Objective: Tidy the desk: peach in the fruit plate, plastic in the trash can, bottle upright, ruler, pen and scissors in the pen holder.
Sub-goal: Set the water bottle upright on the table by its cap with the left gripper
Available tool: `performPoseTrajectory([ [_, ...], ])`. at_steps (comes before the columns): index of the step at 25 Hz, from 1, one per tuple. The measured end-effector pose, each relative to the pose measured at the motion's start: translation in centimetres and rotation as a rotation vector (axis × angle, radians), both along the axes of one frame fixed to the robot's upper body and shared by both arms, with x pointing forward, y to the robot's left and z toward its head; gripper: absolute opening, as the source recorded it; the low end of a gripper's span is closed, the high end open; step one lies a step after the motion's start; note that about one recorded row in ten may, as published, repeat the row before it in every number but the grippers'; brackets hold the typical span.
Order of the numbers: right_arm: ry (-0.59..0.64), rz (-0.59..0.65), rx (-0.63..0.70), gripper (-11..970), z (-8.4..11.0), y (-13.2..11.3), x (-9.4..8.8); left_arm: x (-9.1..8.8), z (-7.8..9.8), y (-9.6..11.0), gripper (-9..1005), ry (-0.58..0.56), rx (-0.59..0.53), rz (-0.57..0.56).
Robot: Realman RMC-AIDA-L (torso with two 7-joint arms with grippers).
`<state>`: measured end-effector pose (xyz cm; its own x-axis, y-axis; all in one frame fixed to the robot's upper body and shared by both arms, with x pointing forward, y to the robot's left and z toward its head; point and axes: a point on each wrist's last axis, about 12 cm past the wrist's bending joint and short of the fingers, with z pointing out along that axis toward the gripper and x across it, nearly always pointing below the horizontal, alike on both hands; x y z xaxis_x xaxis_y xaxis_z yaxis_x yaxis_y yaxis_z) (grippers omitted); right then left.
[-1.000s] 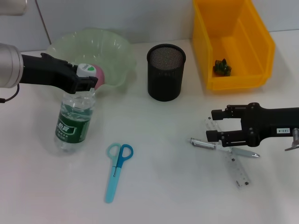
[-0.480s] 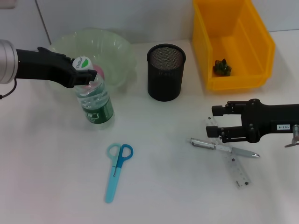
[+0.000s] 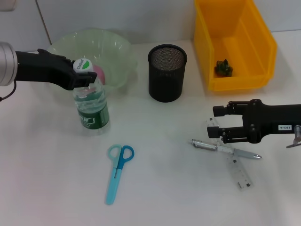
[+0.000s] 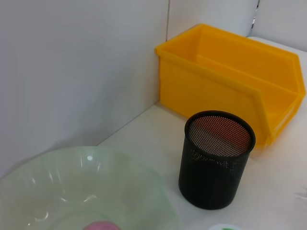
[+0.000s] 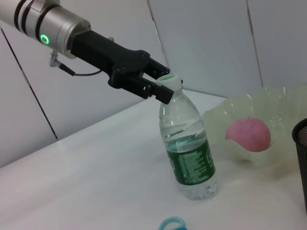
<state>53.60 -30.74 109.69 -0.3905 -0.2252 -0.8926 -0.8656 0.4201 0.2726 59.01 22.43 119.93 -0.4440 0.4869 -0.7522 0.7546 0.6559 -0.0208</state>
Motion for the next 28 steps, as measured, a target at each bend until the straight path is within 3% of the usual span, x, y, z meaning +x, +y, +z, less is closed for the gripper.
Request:
performPoseTrajectory([
  [28,0.006,0.002,0.004,717,-0.10,-0.10,-0.26,0.01,-0.38,-0.13,443,0.018,-0.001,-0.005],
])
